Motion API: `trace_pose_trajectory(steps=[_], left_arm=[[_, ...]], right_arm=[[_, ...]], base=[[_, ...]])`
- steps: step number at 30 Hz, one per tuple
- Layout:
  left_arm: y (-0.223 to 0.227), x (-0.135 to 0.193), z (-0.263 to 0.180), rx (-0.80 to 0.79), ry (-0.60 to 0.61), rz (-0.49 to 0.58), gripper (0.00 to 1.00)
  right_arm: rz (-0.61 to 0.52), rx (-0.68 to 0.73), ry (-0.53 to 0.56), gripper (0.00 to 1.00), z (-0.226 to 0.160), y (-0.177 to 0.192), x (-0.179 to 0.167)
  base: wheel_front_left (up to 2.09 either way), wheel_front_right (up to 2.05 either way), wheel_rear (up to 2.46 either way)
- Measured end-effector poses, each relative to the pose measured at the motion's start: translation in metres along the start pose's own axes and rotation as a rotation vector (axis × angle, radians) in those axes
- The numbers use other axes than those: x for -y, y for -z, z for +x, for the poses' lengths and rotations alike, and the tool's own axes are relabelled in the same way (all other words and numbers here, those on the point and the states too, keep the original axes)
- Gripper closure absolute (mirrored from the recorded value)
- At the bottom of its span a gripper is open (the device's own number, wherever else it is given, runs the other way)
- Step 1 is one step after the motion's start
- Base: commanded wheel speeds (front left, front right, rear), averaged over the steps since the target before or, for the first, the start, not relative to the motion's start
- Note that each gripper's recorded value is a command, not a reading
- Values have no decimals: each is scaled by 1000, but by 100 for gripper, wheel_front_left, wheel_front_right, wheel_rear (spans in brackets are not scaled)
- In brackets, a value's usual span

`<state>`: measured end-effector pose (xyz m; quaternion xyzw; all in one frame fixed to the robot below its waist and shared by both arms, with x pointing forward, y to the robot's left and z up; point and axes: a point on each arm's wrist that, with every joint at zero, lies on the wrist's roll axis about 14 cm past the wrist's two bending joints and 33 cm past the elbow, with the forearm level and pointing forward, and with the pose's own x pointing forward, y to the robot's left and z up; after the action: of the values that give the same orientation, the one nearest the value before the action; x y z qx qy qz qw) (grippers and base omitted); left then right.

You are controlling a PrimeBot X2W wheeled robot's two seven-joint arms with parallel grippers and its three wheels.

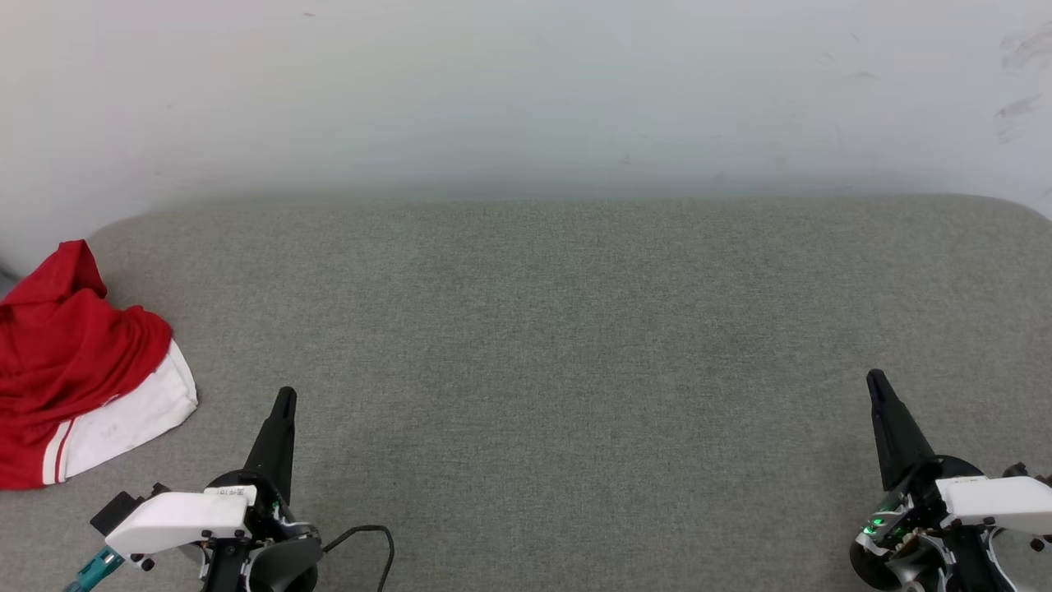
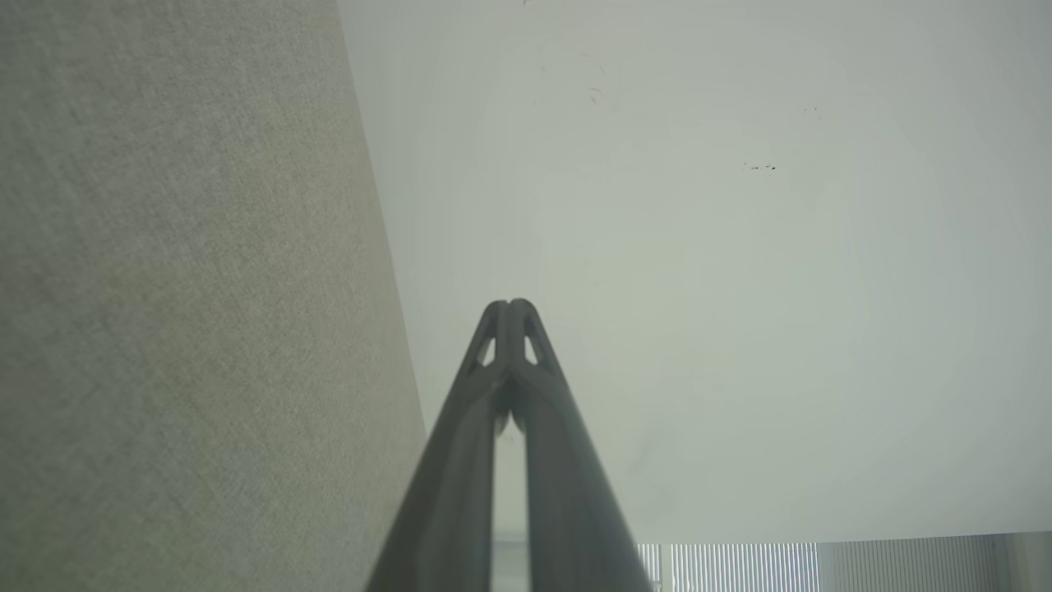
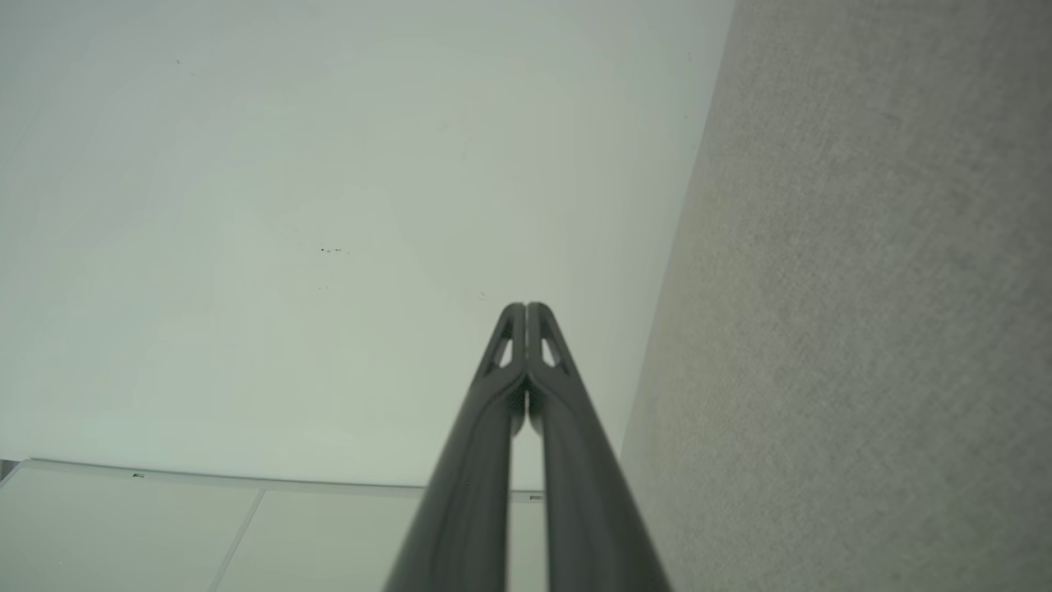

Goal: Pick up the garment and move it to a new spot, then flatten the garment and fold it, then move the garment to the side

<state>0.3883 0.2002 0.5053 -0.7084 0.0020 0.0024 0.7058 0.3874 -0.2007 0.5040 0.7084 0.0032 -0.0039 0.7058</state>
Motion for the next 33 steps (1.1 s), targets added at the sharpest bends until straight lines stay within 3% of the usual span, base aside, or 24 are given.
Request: trace_pose_trajectory(steps=[33], left_arm=[[0,0,0,0,0,0,100]], right_arm=[[0,0,0,100,0,0,0]], base=[[0,0,0]])
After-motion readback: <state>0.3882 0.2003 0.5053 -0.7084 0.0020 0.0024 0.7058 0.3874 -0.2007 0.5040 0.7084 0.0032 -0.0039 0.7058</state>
